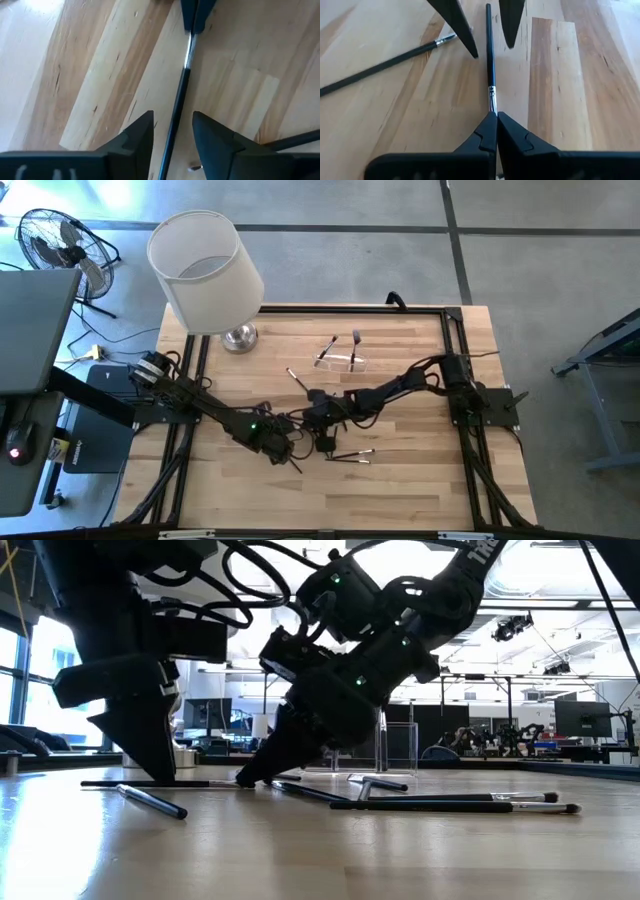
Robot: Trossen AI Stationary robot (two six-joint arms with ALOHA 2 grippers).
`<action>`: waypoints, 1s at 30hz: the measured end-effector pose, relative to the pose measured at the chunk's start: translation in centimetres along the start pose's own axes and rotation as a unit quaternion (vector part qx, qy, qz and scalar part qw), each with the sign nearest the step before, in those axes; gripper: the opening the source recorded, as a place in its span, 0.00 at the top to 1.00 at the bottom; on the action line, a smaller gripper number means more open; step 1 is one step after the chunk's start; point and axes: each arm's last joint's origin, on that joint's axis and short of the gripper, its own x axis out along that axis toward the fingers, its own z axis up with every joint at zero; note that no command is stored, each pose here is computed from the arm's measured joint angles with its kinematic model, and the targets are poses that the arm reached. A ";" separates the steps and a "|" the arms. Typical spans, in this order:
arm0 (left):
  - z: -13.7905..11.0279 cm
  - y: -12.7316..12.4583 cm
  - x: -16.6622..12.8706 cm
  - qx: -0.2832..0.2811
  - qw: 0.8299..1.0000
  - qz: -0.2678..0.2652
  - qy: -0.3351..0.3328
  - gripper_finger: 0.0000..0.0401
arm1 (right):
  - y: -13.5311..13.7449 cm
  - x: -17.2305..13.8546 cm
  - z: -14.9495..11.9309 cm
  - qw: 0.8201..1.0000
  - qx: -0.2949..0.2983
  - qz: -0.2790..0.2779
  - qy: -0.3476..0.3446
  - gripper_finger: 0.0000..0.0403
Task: Put items in baskets/containers
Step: Put the eyeshadow brush into the transparent organizer
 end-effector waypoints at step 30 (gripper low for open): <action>-0.4 -0.1 -0.1 0.084 0.994 -0.043 0.052 0.95 | 0.7 -1.1 1.5 1.000 -0.016 0.000 -0.027 1.00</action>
